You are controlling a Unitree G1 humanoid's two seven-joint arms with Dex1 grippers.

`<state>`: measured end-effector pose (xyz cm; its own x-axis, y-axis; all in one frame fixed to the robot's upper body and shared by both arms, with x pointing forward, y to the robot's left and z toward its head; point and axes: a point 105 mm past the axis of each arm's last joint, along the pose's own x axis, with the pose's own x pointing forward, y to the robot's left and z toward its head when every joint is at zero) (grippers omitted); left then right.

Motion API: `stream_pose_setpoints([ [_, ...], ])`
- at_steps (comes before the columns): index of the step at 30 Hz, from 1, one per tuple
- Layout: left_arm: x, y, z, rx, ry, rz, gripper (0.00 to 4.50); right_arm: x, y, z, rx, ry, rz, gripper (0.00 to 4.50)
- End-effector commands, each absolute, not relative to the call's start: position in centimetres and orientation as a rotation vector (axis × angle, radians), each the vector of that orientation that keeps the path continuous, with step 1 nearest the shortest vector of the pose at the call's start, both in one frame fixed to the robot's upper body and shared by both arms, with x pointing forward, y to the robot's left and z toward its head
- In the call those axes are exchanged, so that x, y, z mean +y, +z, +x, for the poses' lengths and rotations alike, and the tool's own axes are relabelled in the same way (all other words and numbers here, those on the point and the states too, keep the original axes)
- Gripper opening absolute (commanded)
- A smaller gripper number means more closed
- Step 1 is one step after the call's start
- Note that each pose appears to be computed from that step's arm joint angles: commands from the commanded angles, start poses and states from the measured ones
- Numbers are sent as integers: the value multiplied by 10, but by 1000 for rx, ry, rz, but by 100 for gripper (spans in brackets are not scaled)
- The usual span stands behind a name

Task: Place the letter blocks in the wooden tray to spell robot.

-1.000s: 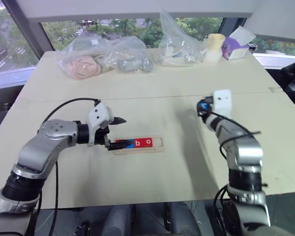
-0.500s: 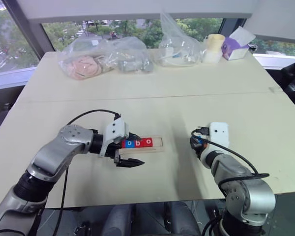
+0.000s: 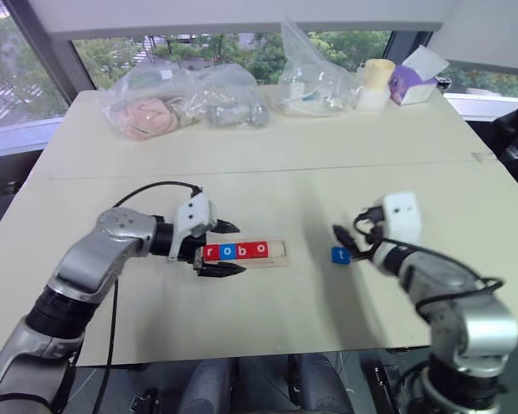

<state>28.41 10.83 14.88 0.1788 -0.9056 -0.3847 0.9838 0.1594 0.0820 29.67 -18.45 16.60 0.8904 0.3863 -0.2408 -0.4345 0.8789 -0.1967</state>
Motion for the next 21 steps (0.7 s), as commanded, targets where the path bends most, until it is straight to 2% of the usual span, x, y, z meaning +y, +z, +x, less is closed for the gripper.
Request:
stream_pose_setpoints([
  [1, 108, 163, 273, 238, -1432, 360, 450, -184, 164, 273, 177, 844, -468, 447],
  [4, 110, 162, 265, 266, -1468, 392, 450, -211, 159, 278, 247, 914, -534, 447],
  [7, 112, 159, 258, 295, -1492, 451, 450, -219, 148, 287, 281, 975, -571, 447],
  [13, 108, 157, 252, 306, -1500, 497, 450, -209, 114, 294, 316, 1091, -580, 447],
  [21, 107, 155, 253, 306, -1484, 495, 450, -208, 94, 301, 330, 1116, -638, 447],
])
